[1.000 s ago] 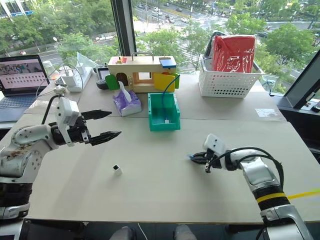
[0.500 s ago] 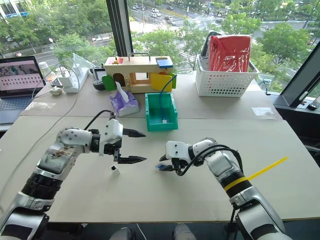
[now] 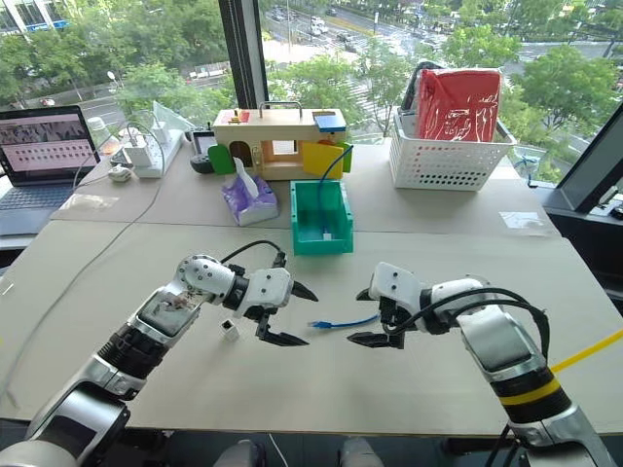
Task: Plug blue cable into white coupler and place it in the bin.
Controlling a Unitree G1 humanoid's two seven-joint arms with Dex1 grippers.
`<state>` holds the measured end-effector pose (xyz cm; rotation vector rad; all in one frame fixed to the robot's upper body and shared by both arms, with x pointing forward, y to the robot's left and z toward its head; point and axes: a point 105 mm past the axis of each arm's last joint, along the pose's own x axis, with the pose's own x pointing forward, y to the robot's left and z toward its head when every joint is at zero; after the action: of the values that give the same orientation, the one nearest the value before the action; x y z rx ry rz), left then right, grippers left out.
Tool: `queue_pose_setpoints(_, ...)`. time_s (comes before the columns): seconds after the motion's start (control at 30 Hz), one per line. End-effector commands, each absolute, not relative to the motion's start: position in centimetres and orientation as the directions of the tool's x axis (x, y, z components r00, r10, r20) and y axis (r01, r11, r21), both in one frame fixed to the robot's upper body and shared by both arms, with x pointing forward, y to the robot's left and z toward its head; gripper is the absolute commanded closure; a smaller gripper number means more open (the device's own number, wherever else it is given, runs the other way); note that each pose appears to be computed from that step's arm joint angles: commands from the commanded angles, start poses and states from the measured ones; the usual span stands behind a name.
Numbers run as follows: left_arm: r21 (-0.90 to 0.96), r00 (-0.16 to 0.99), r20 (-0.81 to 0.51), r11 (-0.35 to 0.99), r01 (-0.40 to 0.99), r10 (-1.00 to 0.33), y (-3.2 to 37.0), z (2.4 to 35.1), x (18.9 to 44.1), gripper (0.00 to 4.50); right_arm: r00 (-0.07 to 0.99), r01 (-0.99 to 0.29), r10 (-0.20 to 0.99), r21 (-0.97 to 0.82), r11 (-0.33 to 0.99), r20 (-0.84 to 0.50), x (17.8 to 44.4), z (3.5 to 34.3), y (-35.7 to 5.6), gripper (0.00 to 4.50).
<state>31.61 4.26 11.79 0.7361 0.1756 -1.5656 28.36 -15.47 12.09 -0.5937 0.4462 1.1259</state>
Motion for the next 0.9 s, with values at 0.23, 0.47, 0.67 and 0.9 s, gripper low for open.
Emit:
queue_pose_setpoints(0.23,0.217,0.020,-0.643,-0.158,0.963,-0.765,3.7,9.5,31.5,0.00,0.543,-0.833,0.633,-0.255,0.491,-0.552,26.9,15.4,-18.1,0.02)
queue_pose_setpoints(0.47,0.159,0.005,-0.692,-0.145,0.976,-0.722,4.5,8.2,31.0,1.79,0.572,-0.811,0.616,-0.264,0.522,-0.541,26.6,16.2,-18.6,0.00)
queue_pose_setpoints(0.67,0.200,0.061,-0.695,-0.110,0.974,-0.716,4.9,8.6,32.0,4.08,0.573,-0.806,0.624,-0.231,0.544,-0.531,25.8,16.6,-18.6,0.00)
queue_pose_setpoints(0.9,0.474,0.208,-0.358,0.014,0.880,-0.910,0.0,14.6,33.4,4.43,0.614,-0.756,0.766,0.139,0.640,-0.189,24.2,18.4,-16.9,0.00)
